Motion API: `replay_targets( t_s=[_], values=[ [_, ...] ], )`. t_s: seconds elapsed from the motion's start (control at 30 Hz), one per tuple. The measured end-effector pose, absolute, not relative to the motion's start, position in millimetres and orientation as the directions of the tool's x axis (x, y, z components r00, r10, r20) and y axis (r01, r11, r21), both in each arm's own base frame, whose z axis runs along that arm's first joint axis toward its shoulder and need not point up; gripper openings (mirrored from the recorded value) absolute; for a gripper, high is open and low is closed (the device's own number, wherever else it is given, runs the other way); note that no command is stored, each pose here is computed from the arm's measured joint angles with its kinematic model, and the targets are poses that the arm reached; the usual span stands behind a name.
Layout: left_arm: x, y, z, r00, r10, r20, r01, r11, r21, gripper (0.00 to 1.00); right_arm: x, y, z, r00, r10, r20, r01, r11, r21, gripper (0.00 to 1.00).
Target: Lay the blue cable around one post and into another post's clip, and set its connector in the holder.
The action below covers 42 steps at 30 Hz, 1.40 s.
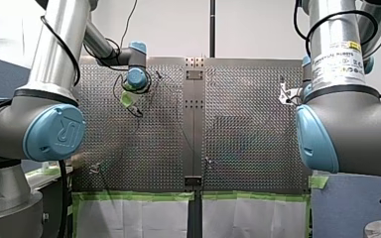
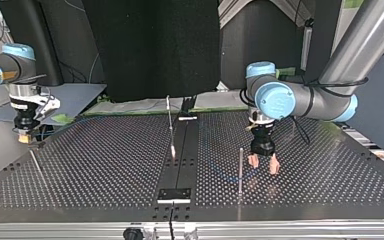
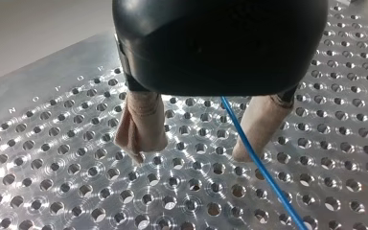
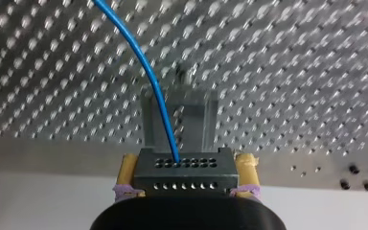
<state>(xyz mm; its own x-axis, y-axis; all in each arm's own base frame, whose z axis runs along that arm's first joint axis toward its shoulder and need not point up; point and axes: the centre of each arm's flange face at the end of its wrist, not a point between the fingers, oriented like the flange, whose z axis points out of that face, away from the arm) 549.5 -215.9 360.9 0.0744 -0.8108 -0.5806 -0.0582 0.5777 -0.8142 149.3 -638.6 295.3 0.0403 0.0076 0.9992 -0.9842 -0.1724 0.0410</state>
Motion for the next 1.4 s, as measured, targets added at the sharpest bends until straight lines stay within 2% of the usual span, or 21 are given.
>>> replay_targets(
  t_s=[0.27, 0.5, 0.67, 1.13, 1.4],
  values=[
    [549.5, -215.5, 361.2, 0.075, -0.808, -0.584, -0.059, 0.581, -0.812, 1.0, 157.4, -640.3, 296.9, 0.01, 0.031, 0.999, -0.97, -0.241, 0.017, 0.22],
    [549.6, -215.5, 361.1, 0.075, -0.806, -0.587, -0.059, 0.584, -0.809, 1.0, 157.1, -643.6, 290.7, -0.001, 0.019, 1.0, -0.959, -0.284, 0.005, 0.22],
    [549.6, -215.4, 361.3, 0.075, -0.805, -0.589, -0.059, 0.586, -0.808, 1.0, 158.0, -648.2, 282.4, 0.023, -0.006, 1.0, -0.948, -0.318, 0.02, 0.22],
    [550.3, -213.5, 361.3, 0.078, -0.804, -0.589, -0.061, 0.586, -0.808, 1.0, 160.5, -647.7, 292.3, 0.102, -0.028, 0.994, -0.901, -0.425, 0.08, 0.22],
    [550.7, -212.7, 361.1, 0.079, -0.804, -0.589, -0.062, 0.586, -0.808, 1.0, 145.6, -650.6, 292.3, 0.134, -0.038, 0.99, -0.92, -0.376, 0.11, 0.22]
  ],
)
